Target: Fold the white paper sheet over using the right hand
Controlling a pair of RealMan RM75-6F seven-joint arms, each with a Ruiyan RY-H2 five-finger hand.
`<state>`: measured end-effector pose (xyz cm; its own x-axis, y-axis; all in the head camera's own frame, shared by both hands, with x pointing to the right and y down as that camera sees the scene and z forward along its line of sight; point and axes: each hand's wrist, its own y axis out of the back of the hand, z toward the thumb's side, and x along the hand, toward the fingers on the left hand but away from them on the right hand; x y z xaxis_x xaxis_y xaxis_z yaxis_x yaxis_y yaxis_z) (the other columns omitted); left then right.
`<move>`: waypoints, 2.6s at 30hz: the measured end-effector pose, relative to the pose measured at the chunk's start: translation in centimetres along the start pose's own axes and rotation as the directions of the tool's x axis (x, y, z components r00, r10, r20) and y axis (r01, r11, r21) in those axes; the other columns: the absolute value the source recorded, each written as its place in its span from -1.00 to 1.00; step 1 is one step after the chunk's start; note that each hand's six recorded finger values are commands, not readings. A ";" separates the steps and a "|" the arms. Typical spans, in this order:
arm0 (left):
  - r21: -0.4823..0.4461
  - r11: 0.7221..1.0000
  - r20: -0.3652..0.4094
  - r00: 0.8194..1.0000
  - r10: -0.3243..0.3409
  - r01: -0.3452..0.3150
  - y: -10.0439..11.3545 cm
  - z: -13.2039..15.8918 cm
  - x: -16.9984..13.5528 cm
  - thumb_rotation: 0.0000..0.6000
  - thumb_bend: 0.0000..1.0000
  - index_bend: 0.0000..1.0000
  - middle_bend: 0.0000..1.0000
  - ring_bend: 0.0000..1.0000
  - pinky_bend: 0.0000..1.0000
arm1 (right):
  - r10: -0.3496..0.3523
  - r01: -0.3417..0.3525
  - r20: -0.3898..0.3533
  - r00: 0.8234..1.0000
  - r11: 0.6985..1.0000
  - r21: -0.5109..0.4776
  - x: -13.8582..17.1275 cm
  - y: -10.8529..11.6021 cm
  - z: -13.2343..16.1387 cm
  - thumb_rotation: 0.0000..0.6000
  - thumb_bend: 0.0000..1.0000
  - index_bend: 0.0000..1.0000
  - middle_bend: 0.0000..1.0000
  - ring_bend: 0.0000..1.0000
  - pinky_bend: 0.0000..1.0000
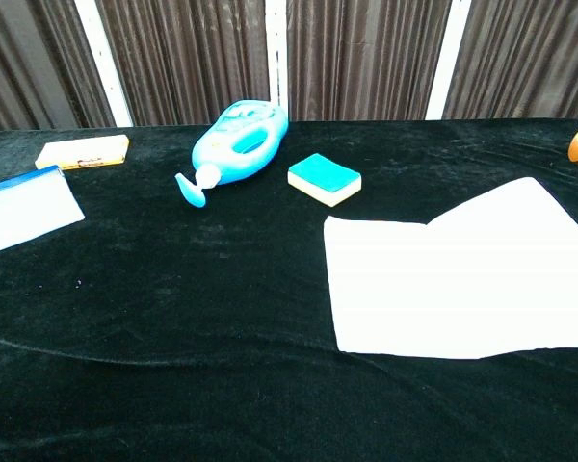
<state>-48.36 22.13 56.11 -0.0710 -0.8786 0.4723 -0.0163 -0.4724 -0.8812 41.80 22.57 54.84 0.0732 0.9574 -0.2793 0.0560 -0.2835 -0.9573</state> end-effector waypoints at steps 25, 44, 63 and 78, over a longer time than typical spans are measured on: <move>-0.009 1.000 -0.021 1.000 0.011 -0.011 0.3 -0.3 0.1 1.00 -0.67 -1.00 -1.00 -1.00 -1.00 | 0.067 -0.090 -0.185 0.981 0.989 -0.116 -1.4 -2.7 6.2 1.00 -0.78 -1.00 -1.00 -1.00 -1.00; 0.006 1.000 -0.090 0.996 0.020 -0.020 0.5 -1.8 0.7 1.00 -0.66 -1.00 -1.00 -1.00 -1.00 | 0.247 -0.360 -0.390 0.887 0.900 -0.247 -3.6 -8.0 18.6 1.00 -0.88 -1.00 -1.00 -1.00 -1.00; -0.012 0.998 -0.157 0.986 0.053 -0.056 1.4 -3.3 1.0 1.00 -0.66 -1.00 -1.00 -1.00 -1.00 | 0.288 -0.374 -0.326 0.901 0.895 -0.243 -4.9 -14.7 22.0 1.00 -0.88 -1.00 -1.00 -1.00 -1.00; -0.059 0.995 -0.176 0.982 0.063 -0.074 2.2 -4.3 0.9 1.00 -0.66 -1.00 -1.00 -1.00 -1.00 | 0.330 -0.401 -0.292 0.898 0.887 -0.231 -5.7 -17.9 22.8 1.00 -0.88 -1.00 -1.00 -1.00 -1.00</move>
<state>-52.76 20.60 54.54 -0.2466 -0.8804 0.4051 -0.0702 -0.4007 -0.9135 17.72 23.44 71.86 0.3749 0.7500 -0.5450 0.2501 -0.6479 -0.7195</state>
